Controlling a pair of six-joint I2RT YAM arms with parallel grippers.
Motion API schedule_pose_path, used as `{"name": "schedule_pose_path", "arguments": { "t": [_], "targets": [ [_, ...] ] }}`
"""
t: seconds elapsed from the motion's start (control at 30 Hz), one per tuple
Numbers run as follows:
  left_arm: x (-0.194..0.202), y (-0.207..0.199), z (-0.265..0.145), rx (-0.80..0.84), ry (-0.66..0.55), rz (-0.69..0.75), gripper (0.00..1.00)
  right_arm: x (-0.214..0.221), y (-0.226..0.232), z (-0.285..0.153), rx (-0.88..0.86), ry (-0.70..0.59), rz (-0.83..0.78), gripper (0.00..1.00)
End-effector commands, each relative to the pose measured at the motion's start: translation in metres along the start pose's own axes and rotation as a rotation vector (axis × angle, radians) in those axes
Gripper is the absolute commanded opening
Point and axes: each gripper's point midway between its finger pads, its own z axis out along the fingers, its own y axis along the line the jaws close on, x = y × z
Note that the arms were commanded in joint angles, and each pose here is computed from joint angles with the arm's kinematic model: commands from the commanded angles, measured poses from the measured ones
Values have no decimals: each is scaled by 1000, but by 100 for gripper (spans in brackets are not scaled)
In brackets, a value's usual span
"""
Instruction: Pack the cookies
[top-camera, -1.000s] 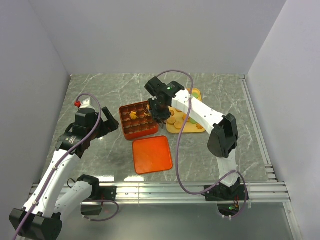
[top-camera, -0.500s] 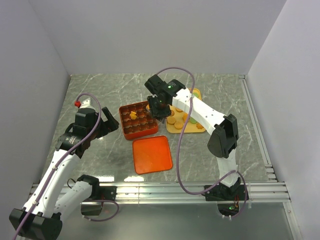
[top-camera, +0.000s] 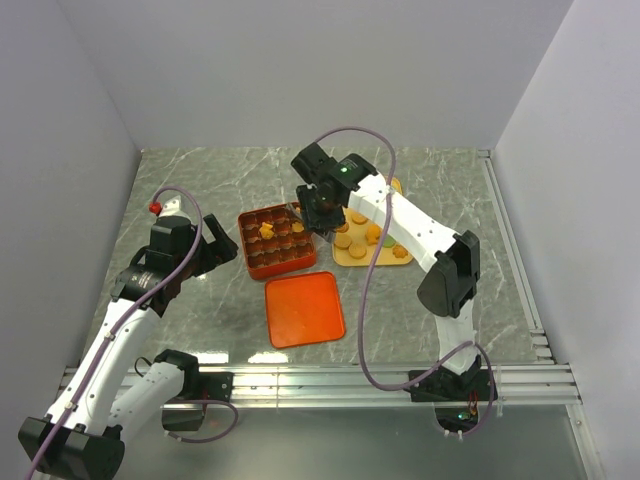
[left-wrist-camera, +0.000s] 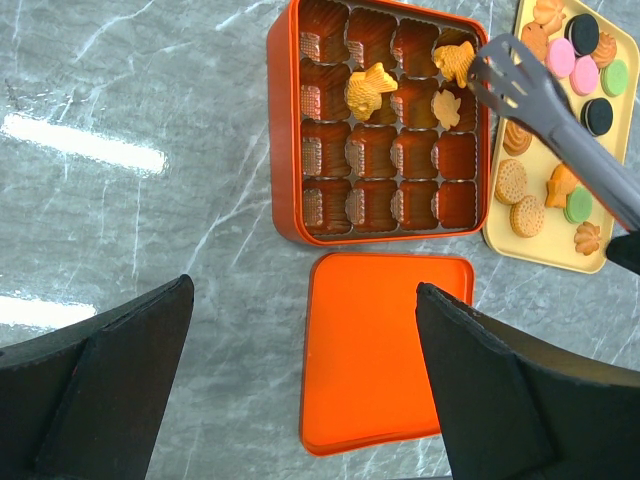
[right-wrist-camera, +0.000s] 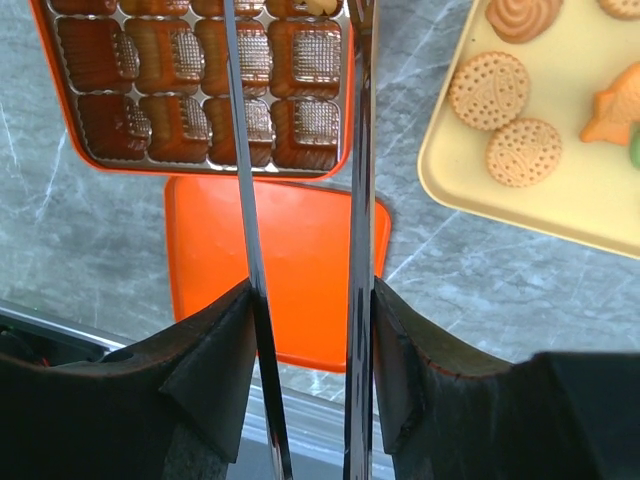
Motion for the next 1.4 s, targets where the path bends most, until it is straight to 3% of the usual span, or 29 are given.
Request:
{"name": "schedule_pose_path", "arguments": {
  "t": [0.0, 0.23, 0.63, 1.37],
  "targets": [
    [-5, -5, -2, 17, -17, 0, 99, -19, -5, -48, -18, -117, 24, 52],
    [-4, -4, -2, 15, -14, -1, 99, -10, -27, -62, 30, -141, 34, 51],
    [-4, -5, -1, 17, -13, 1, 99, 18, -83, -41, 160, -84, 62, 51],
    [-3, -4, -1, 15, -10, 1, 99, 34, -93, 2, 231, 6, 19, 51]
  ]
}}
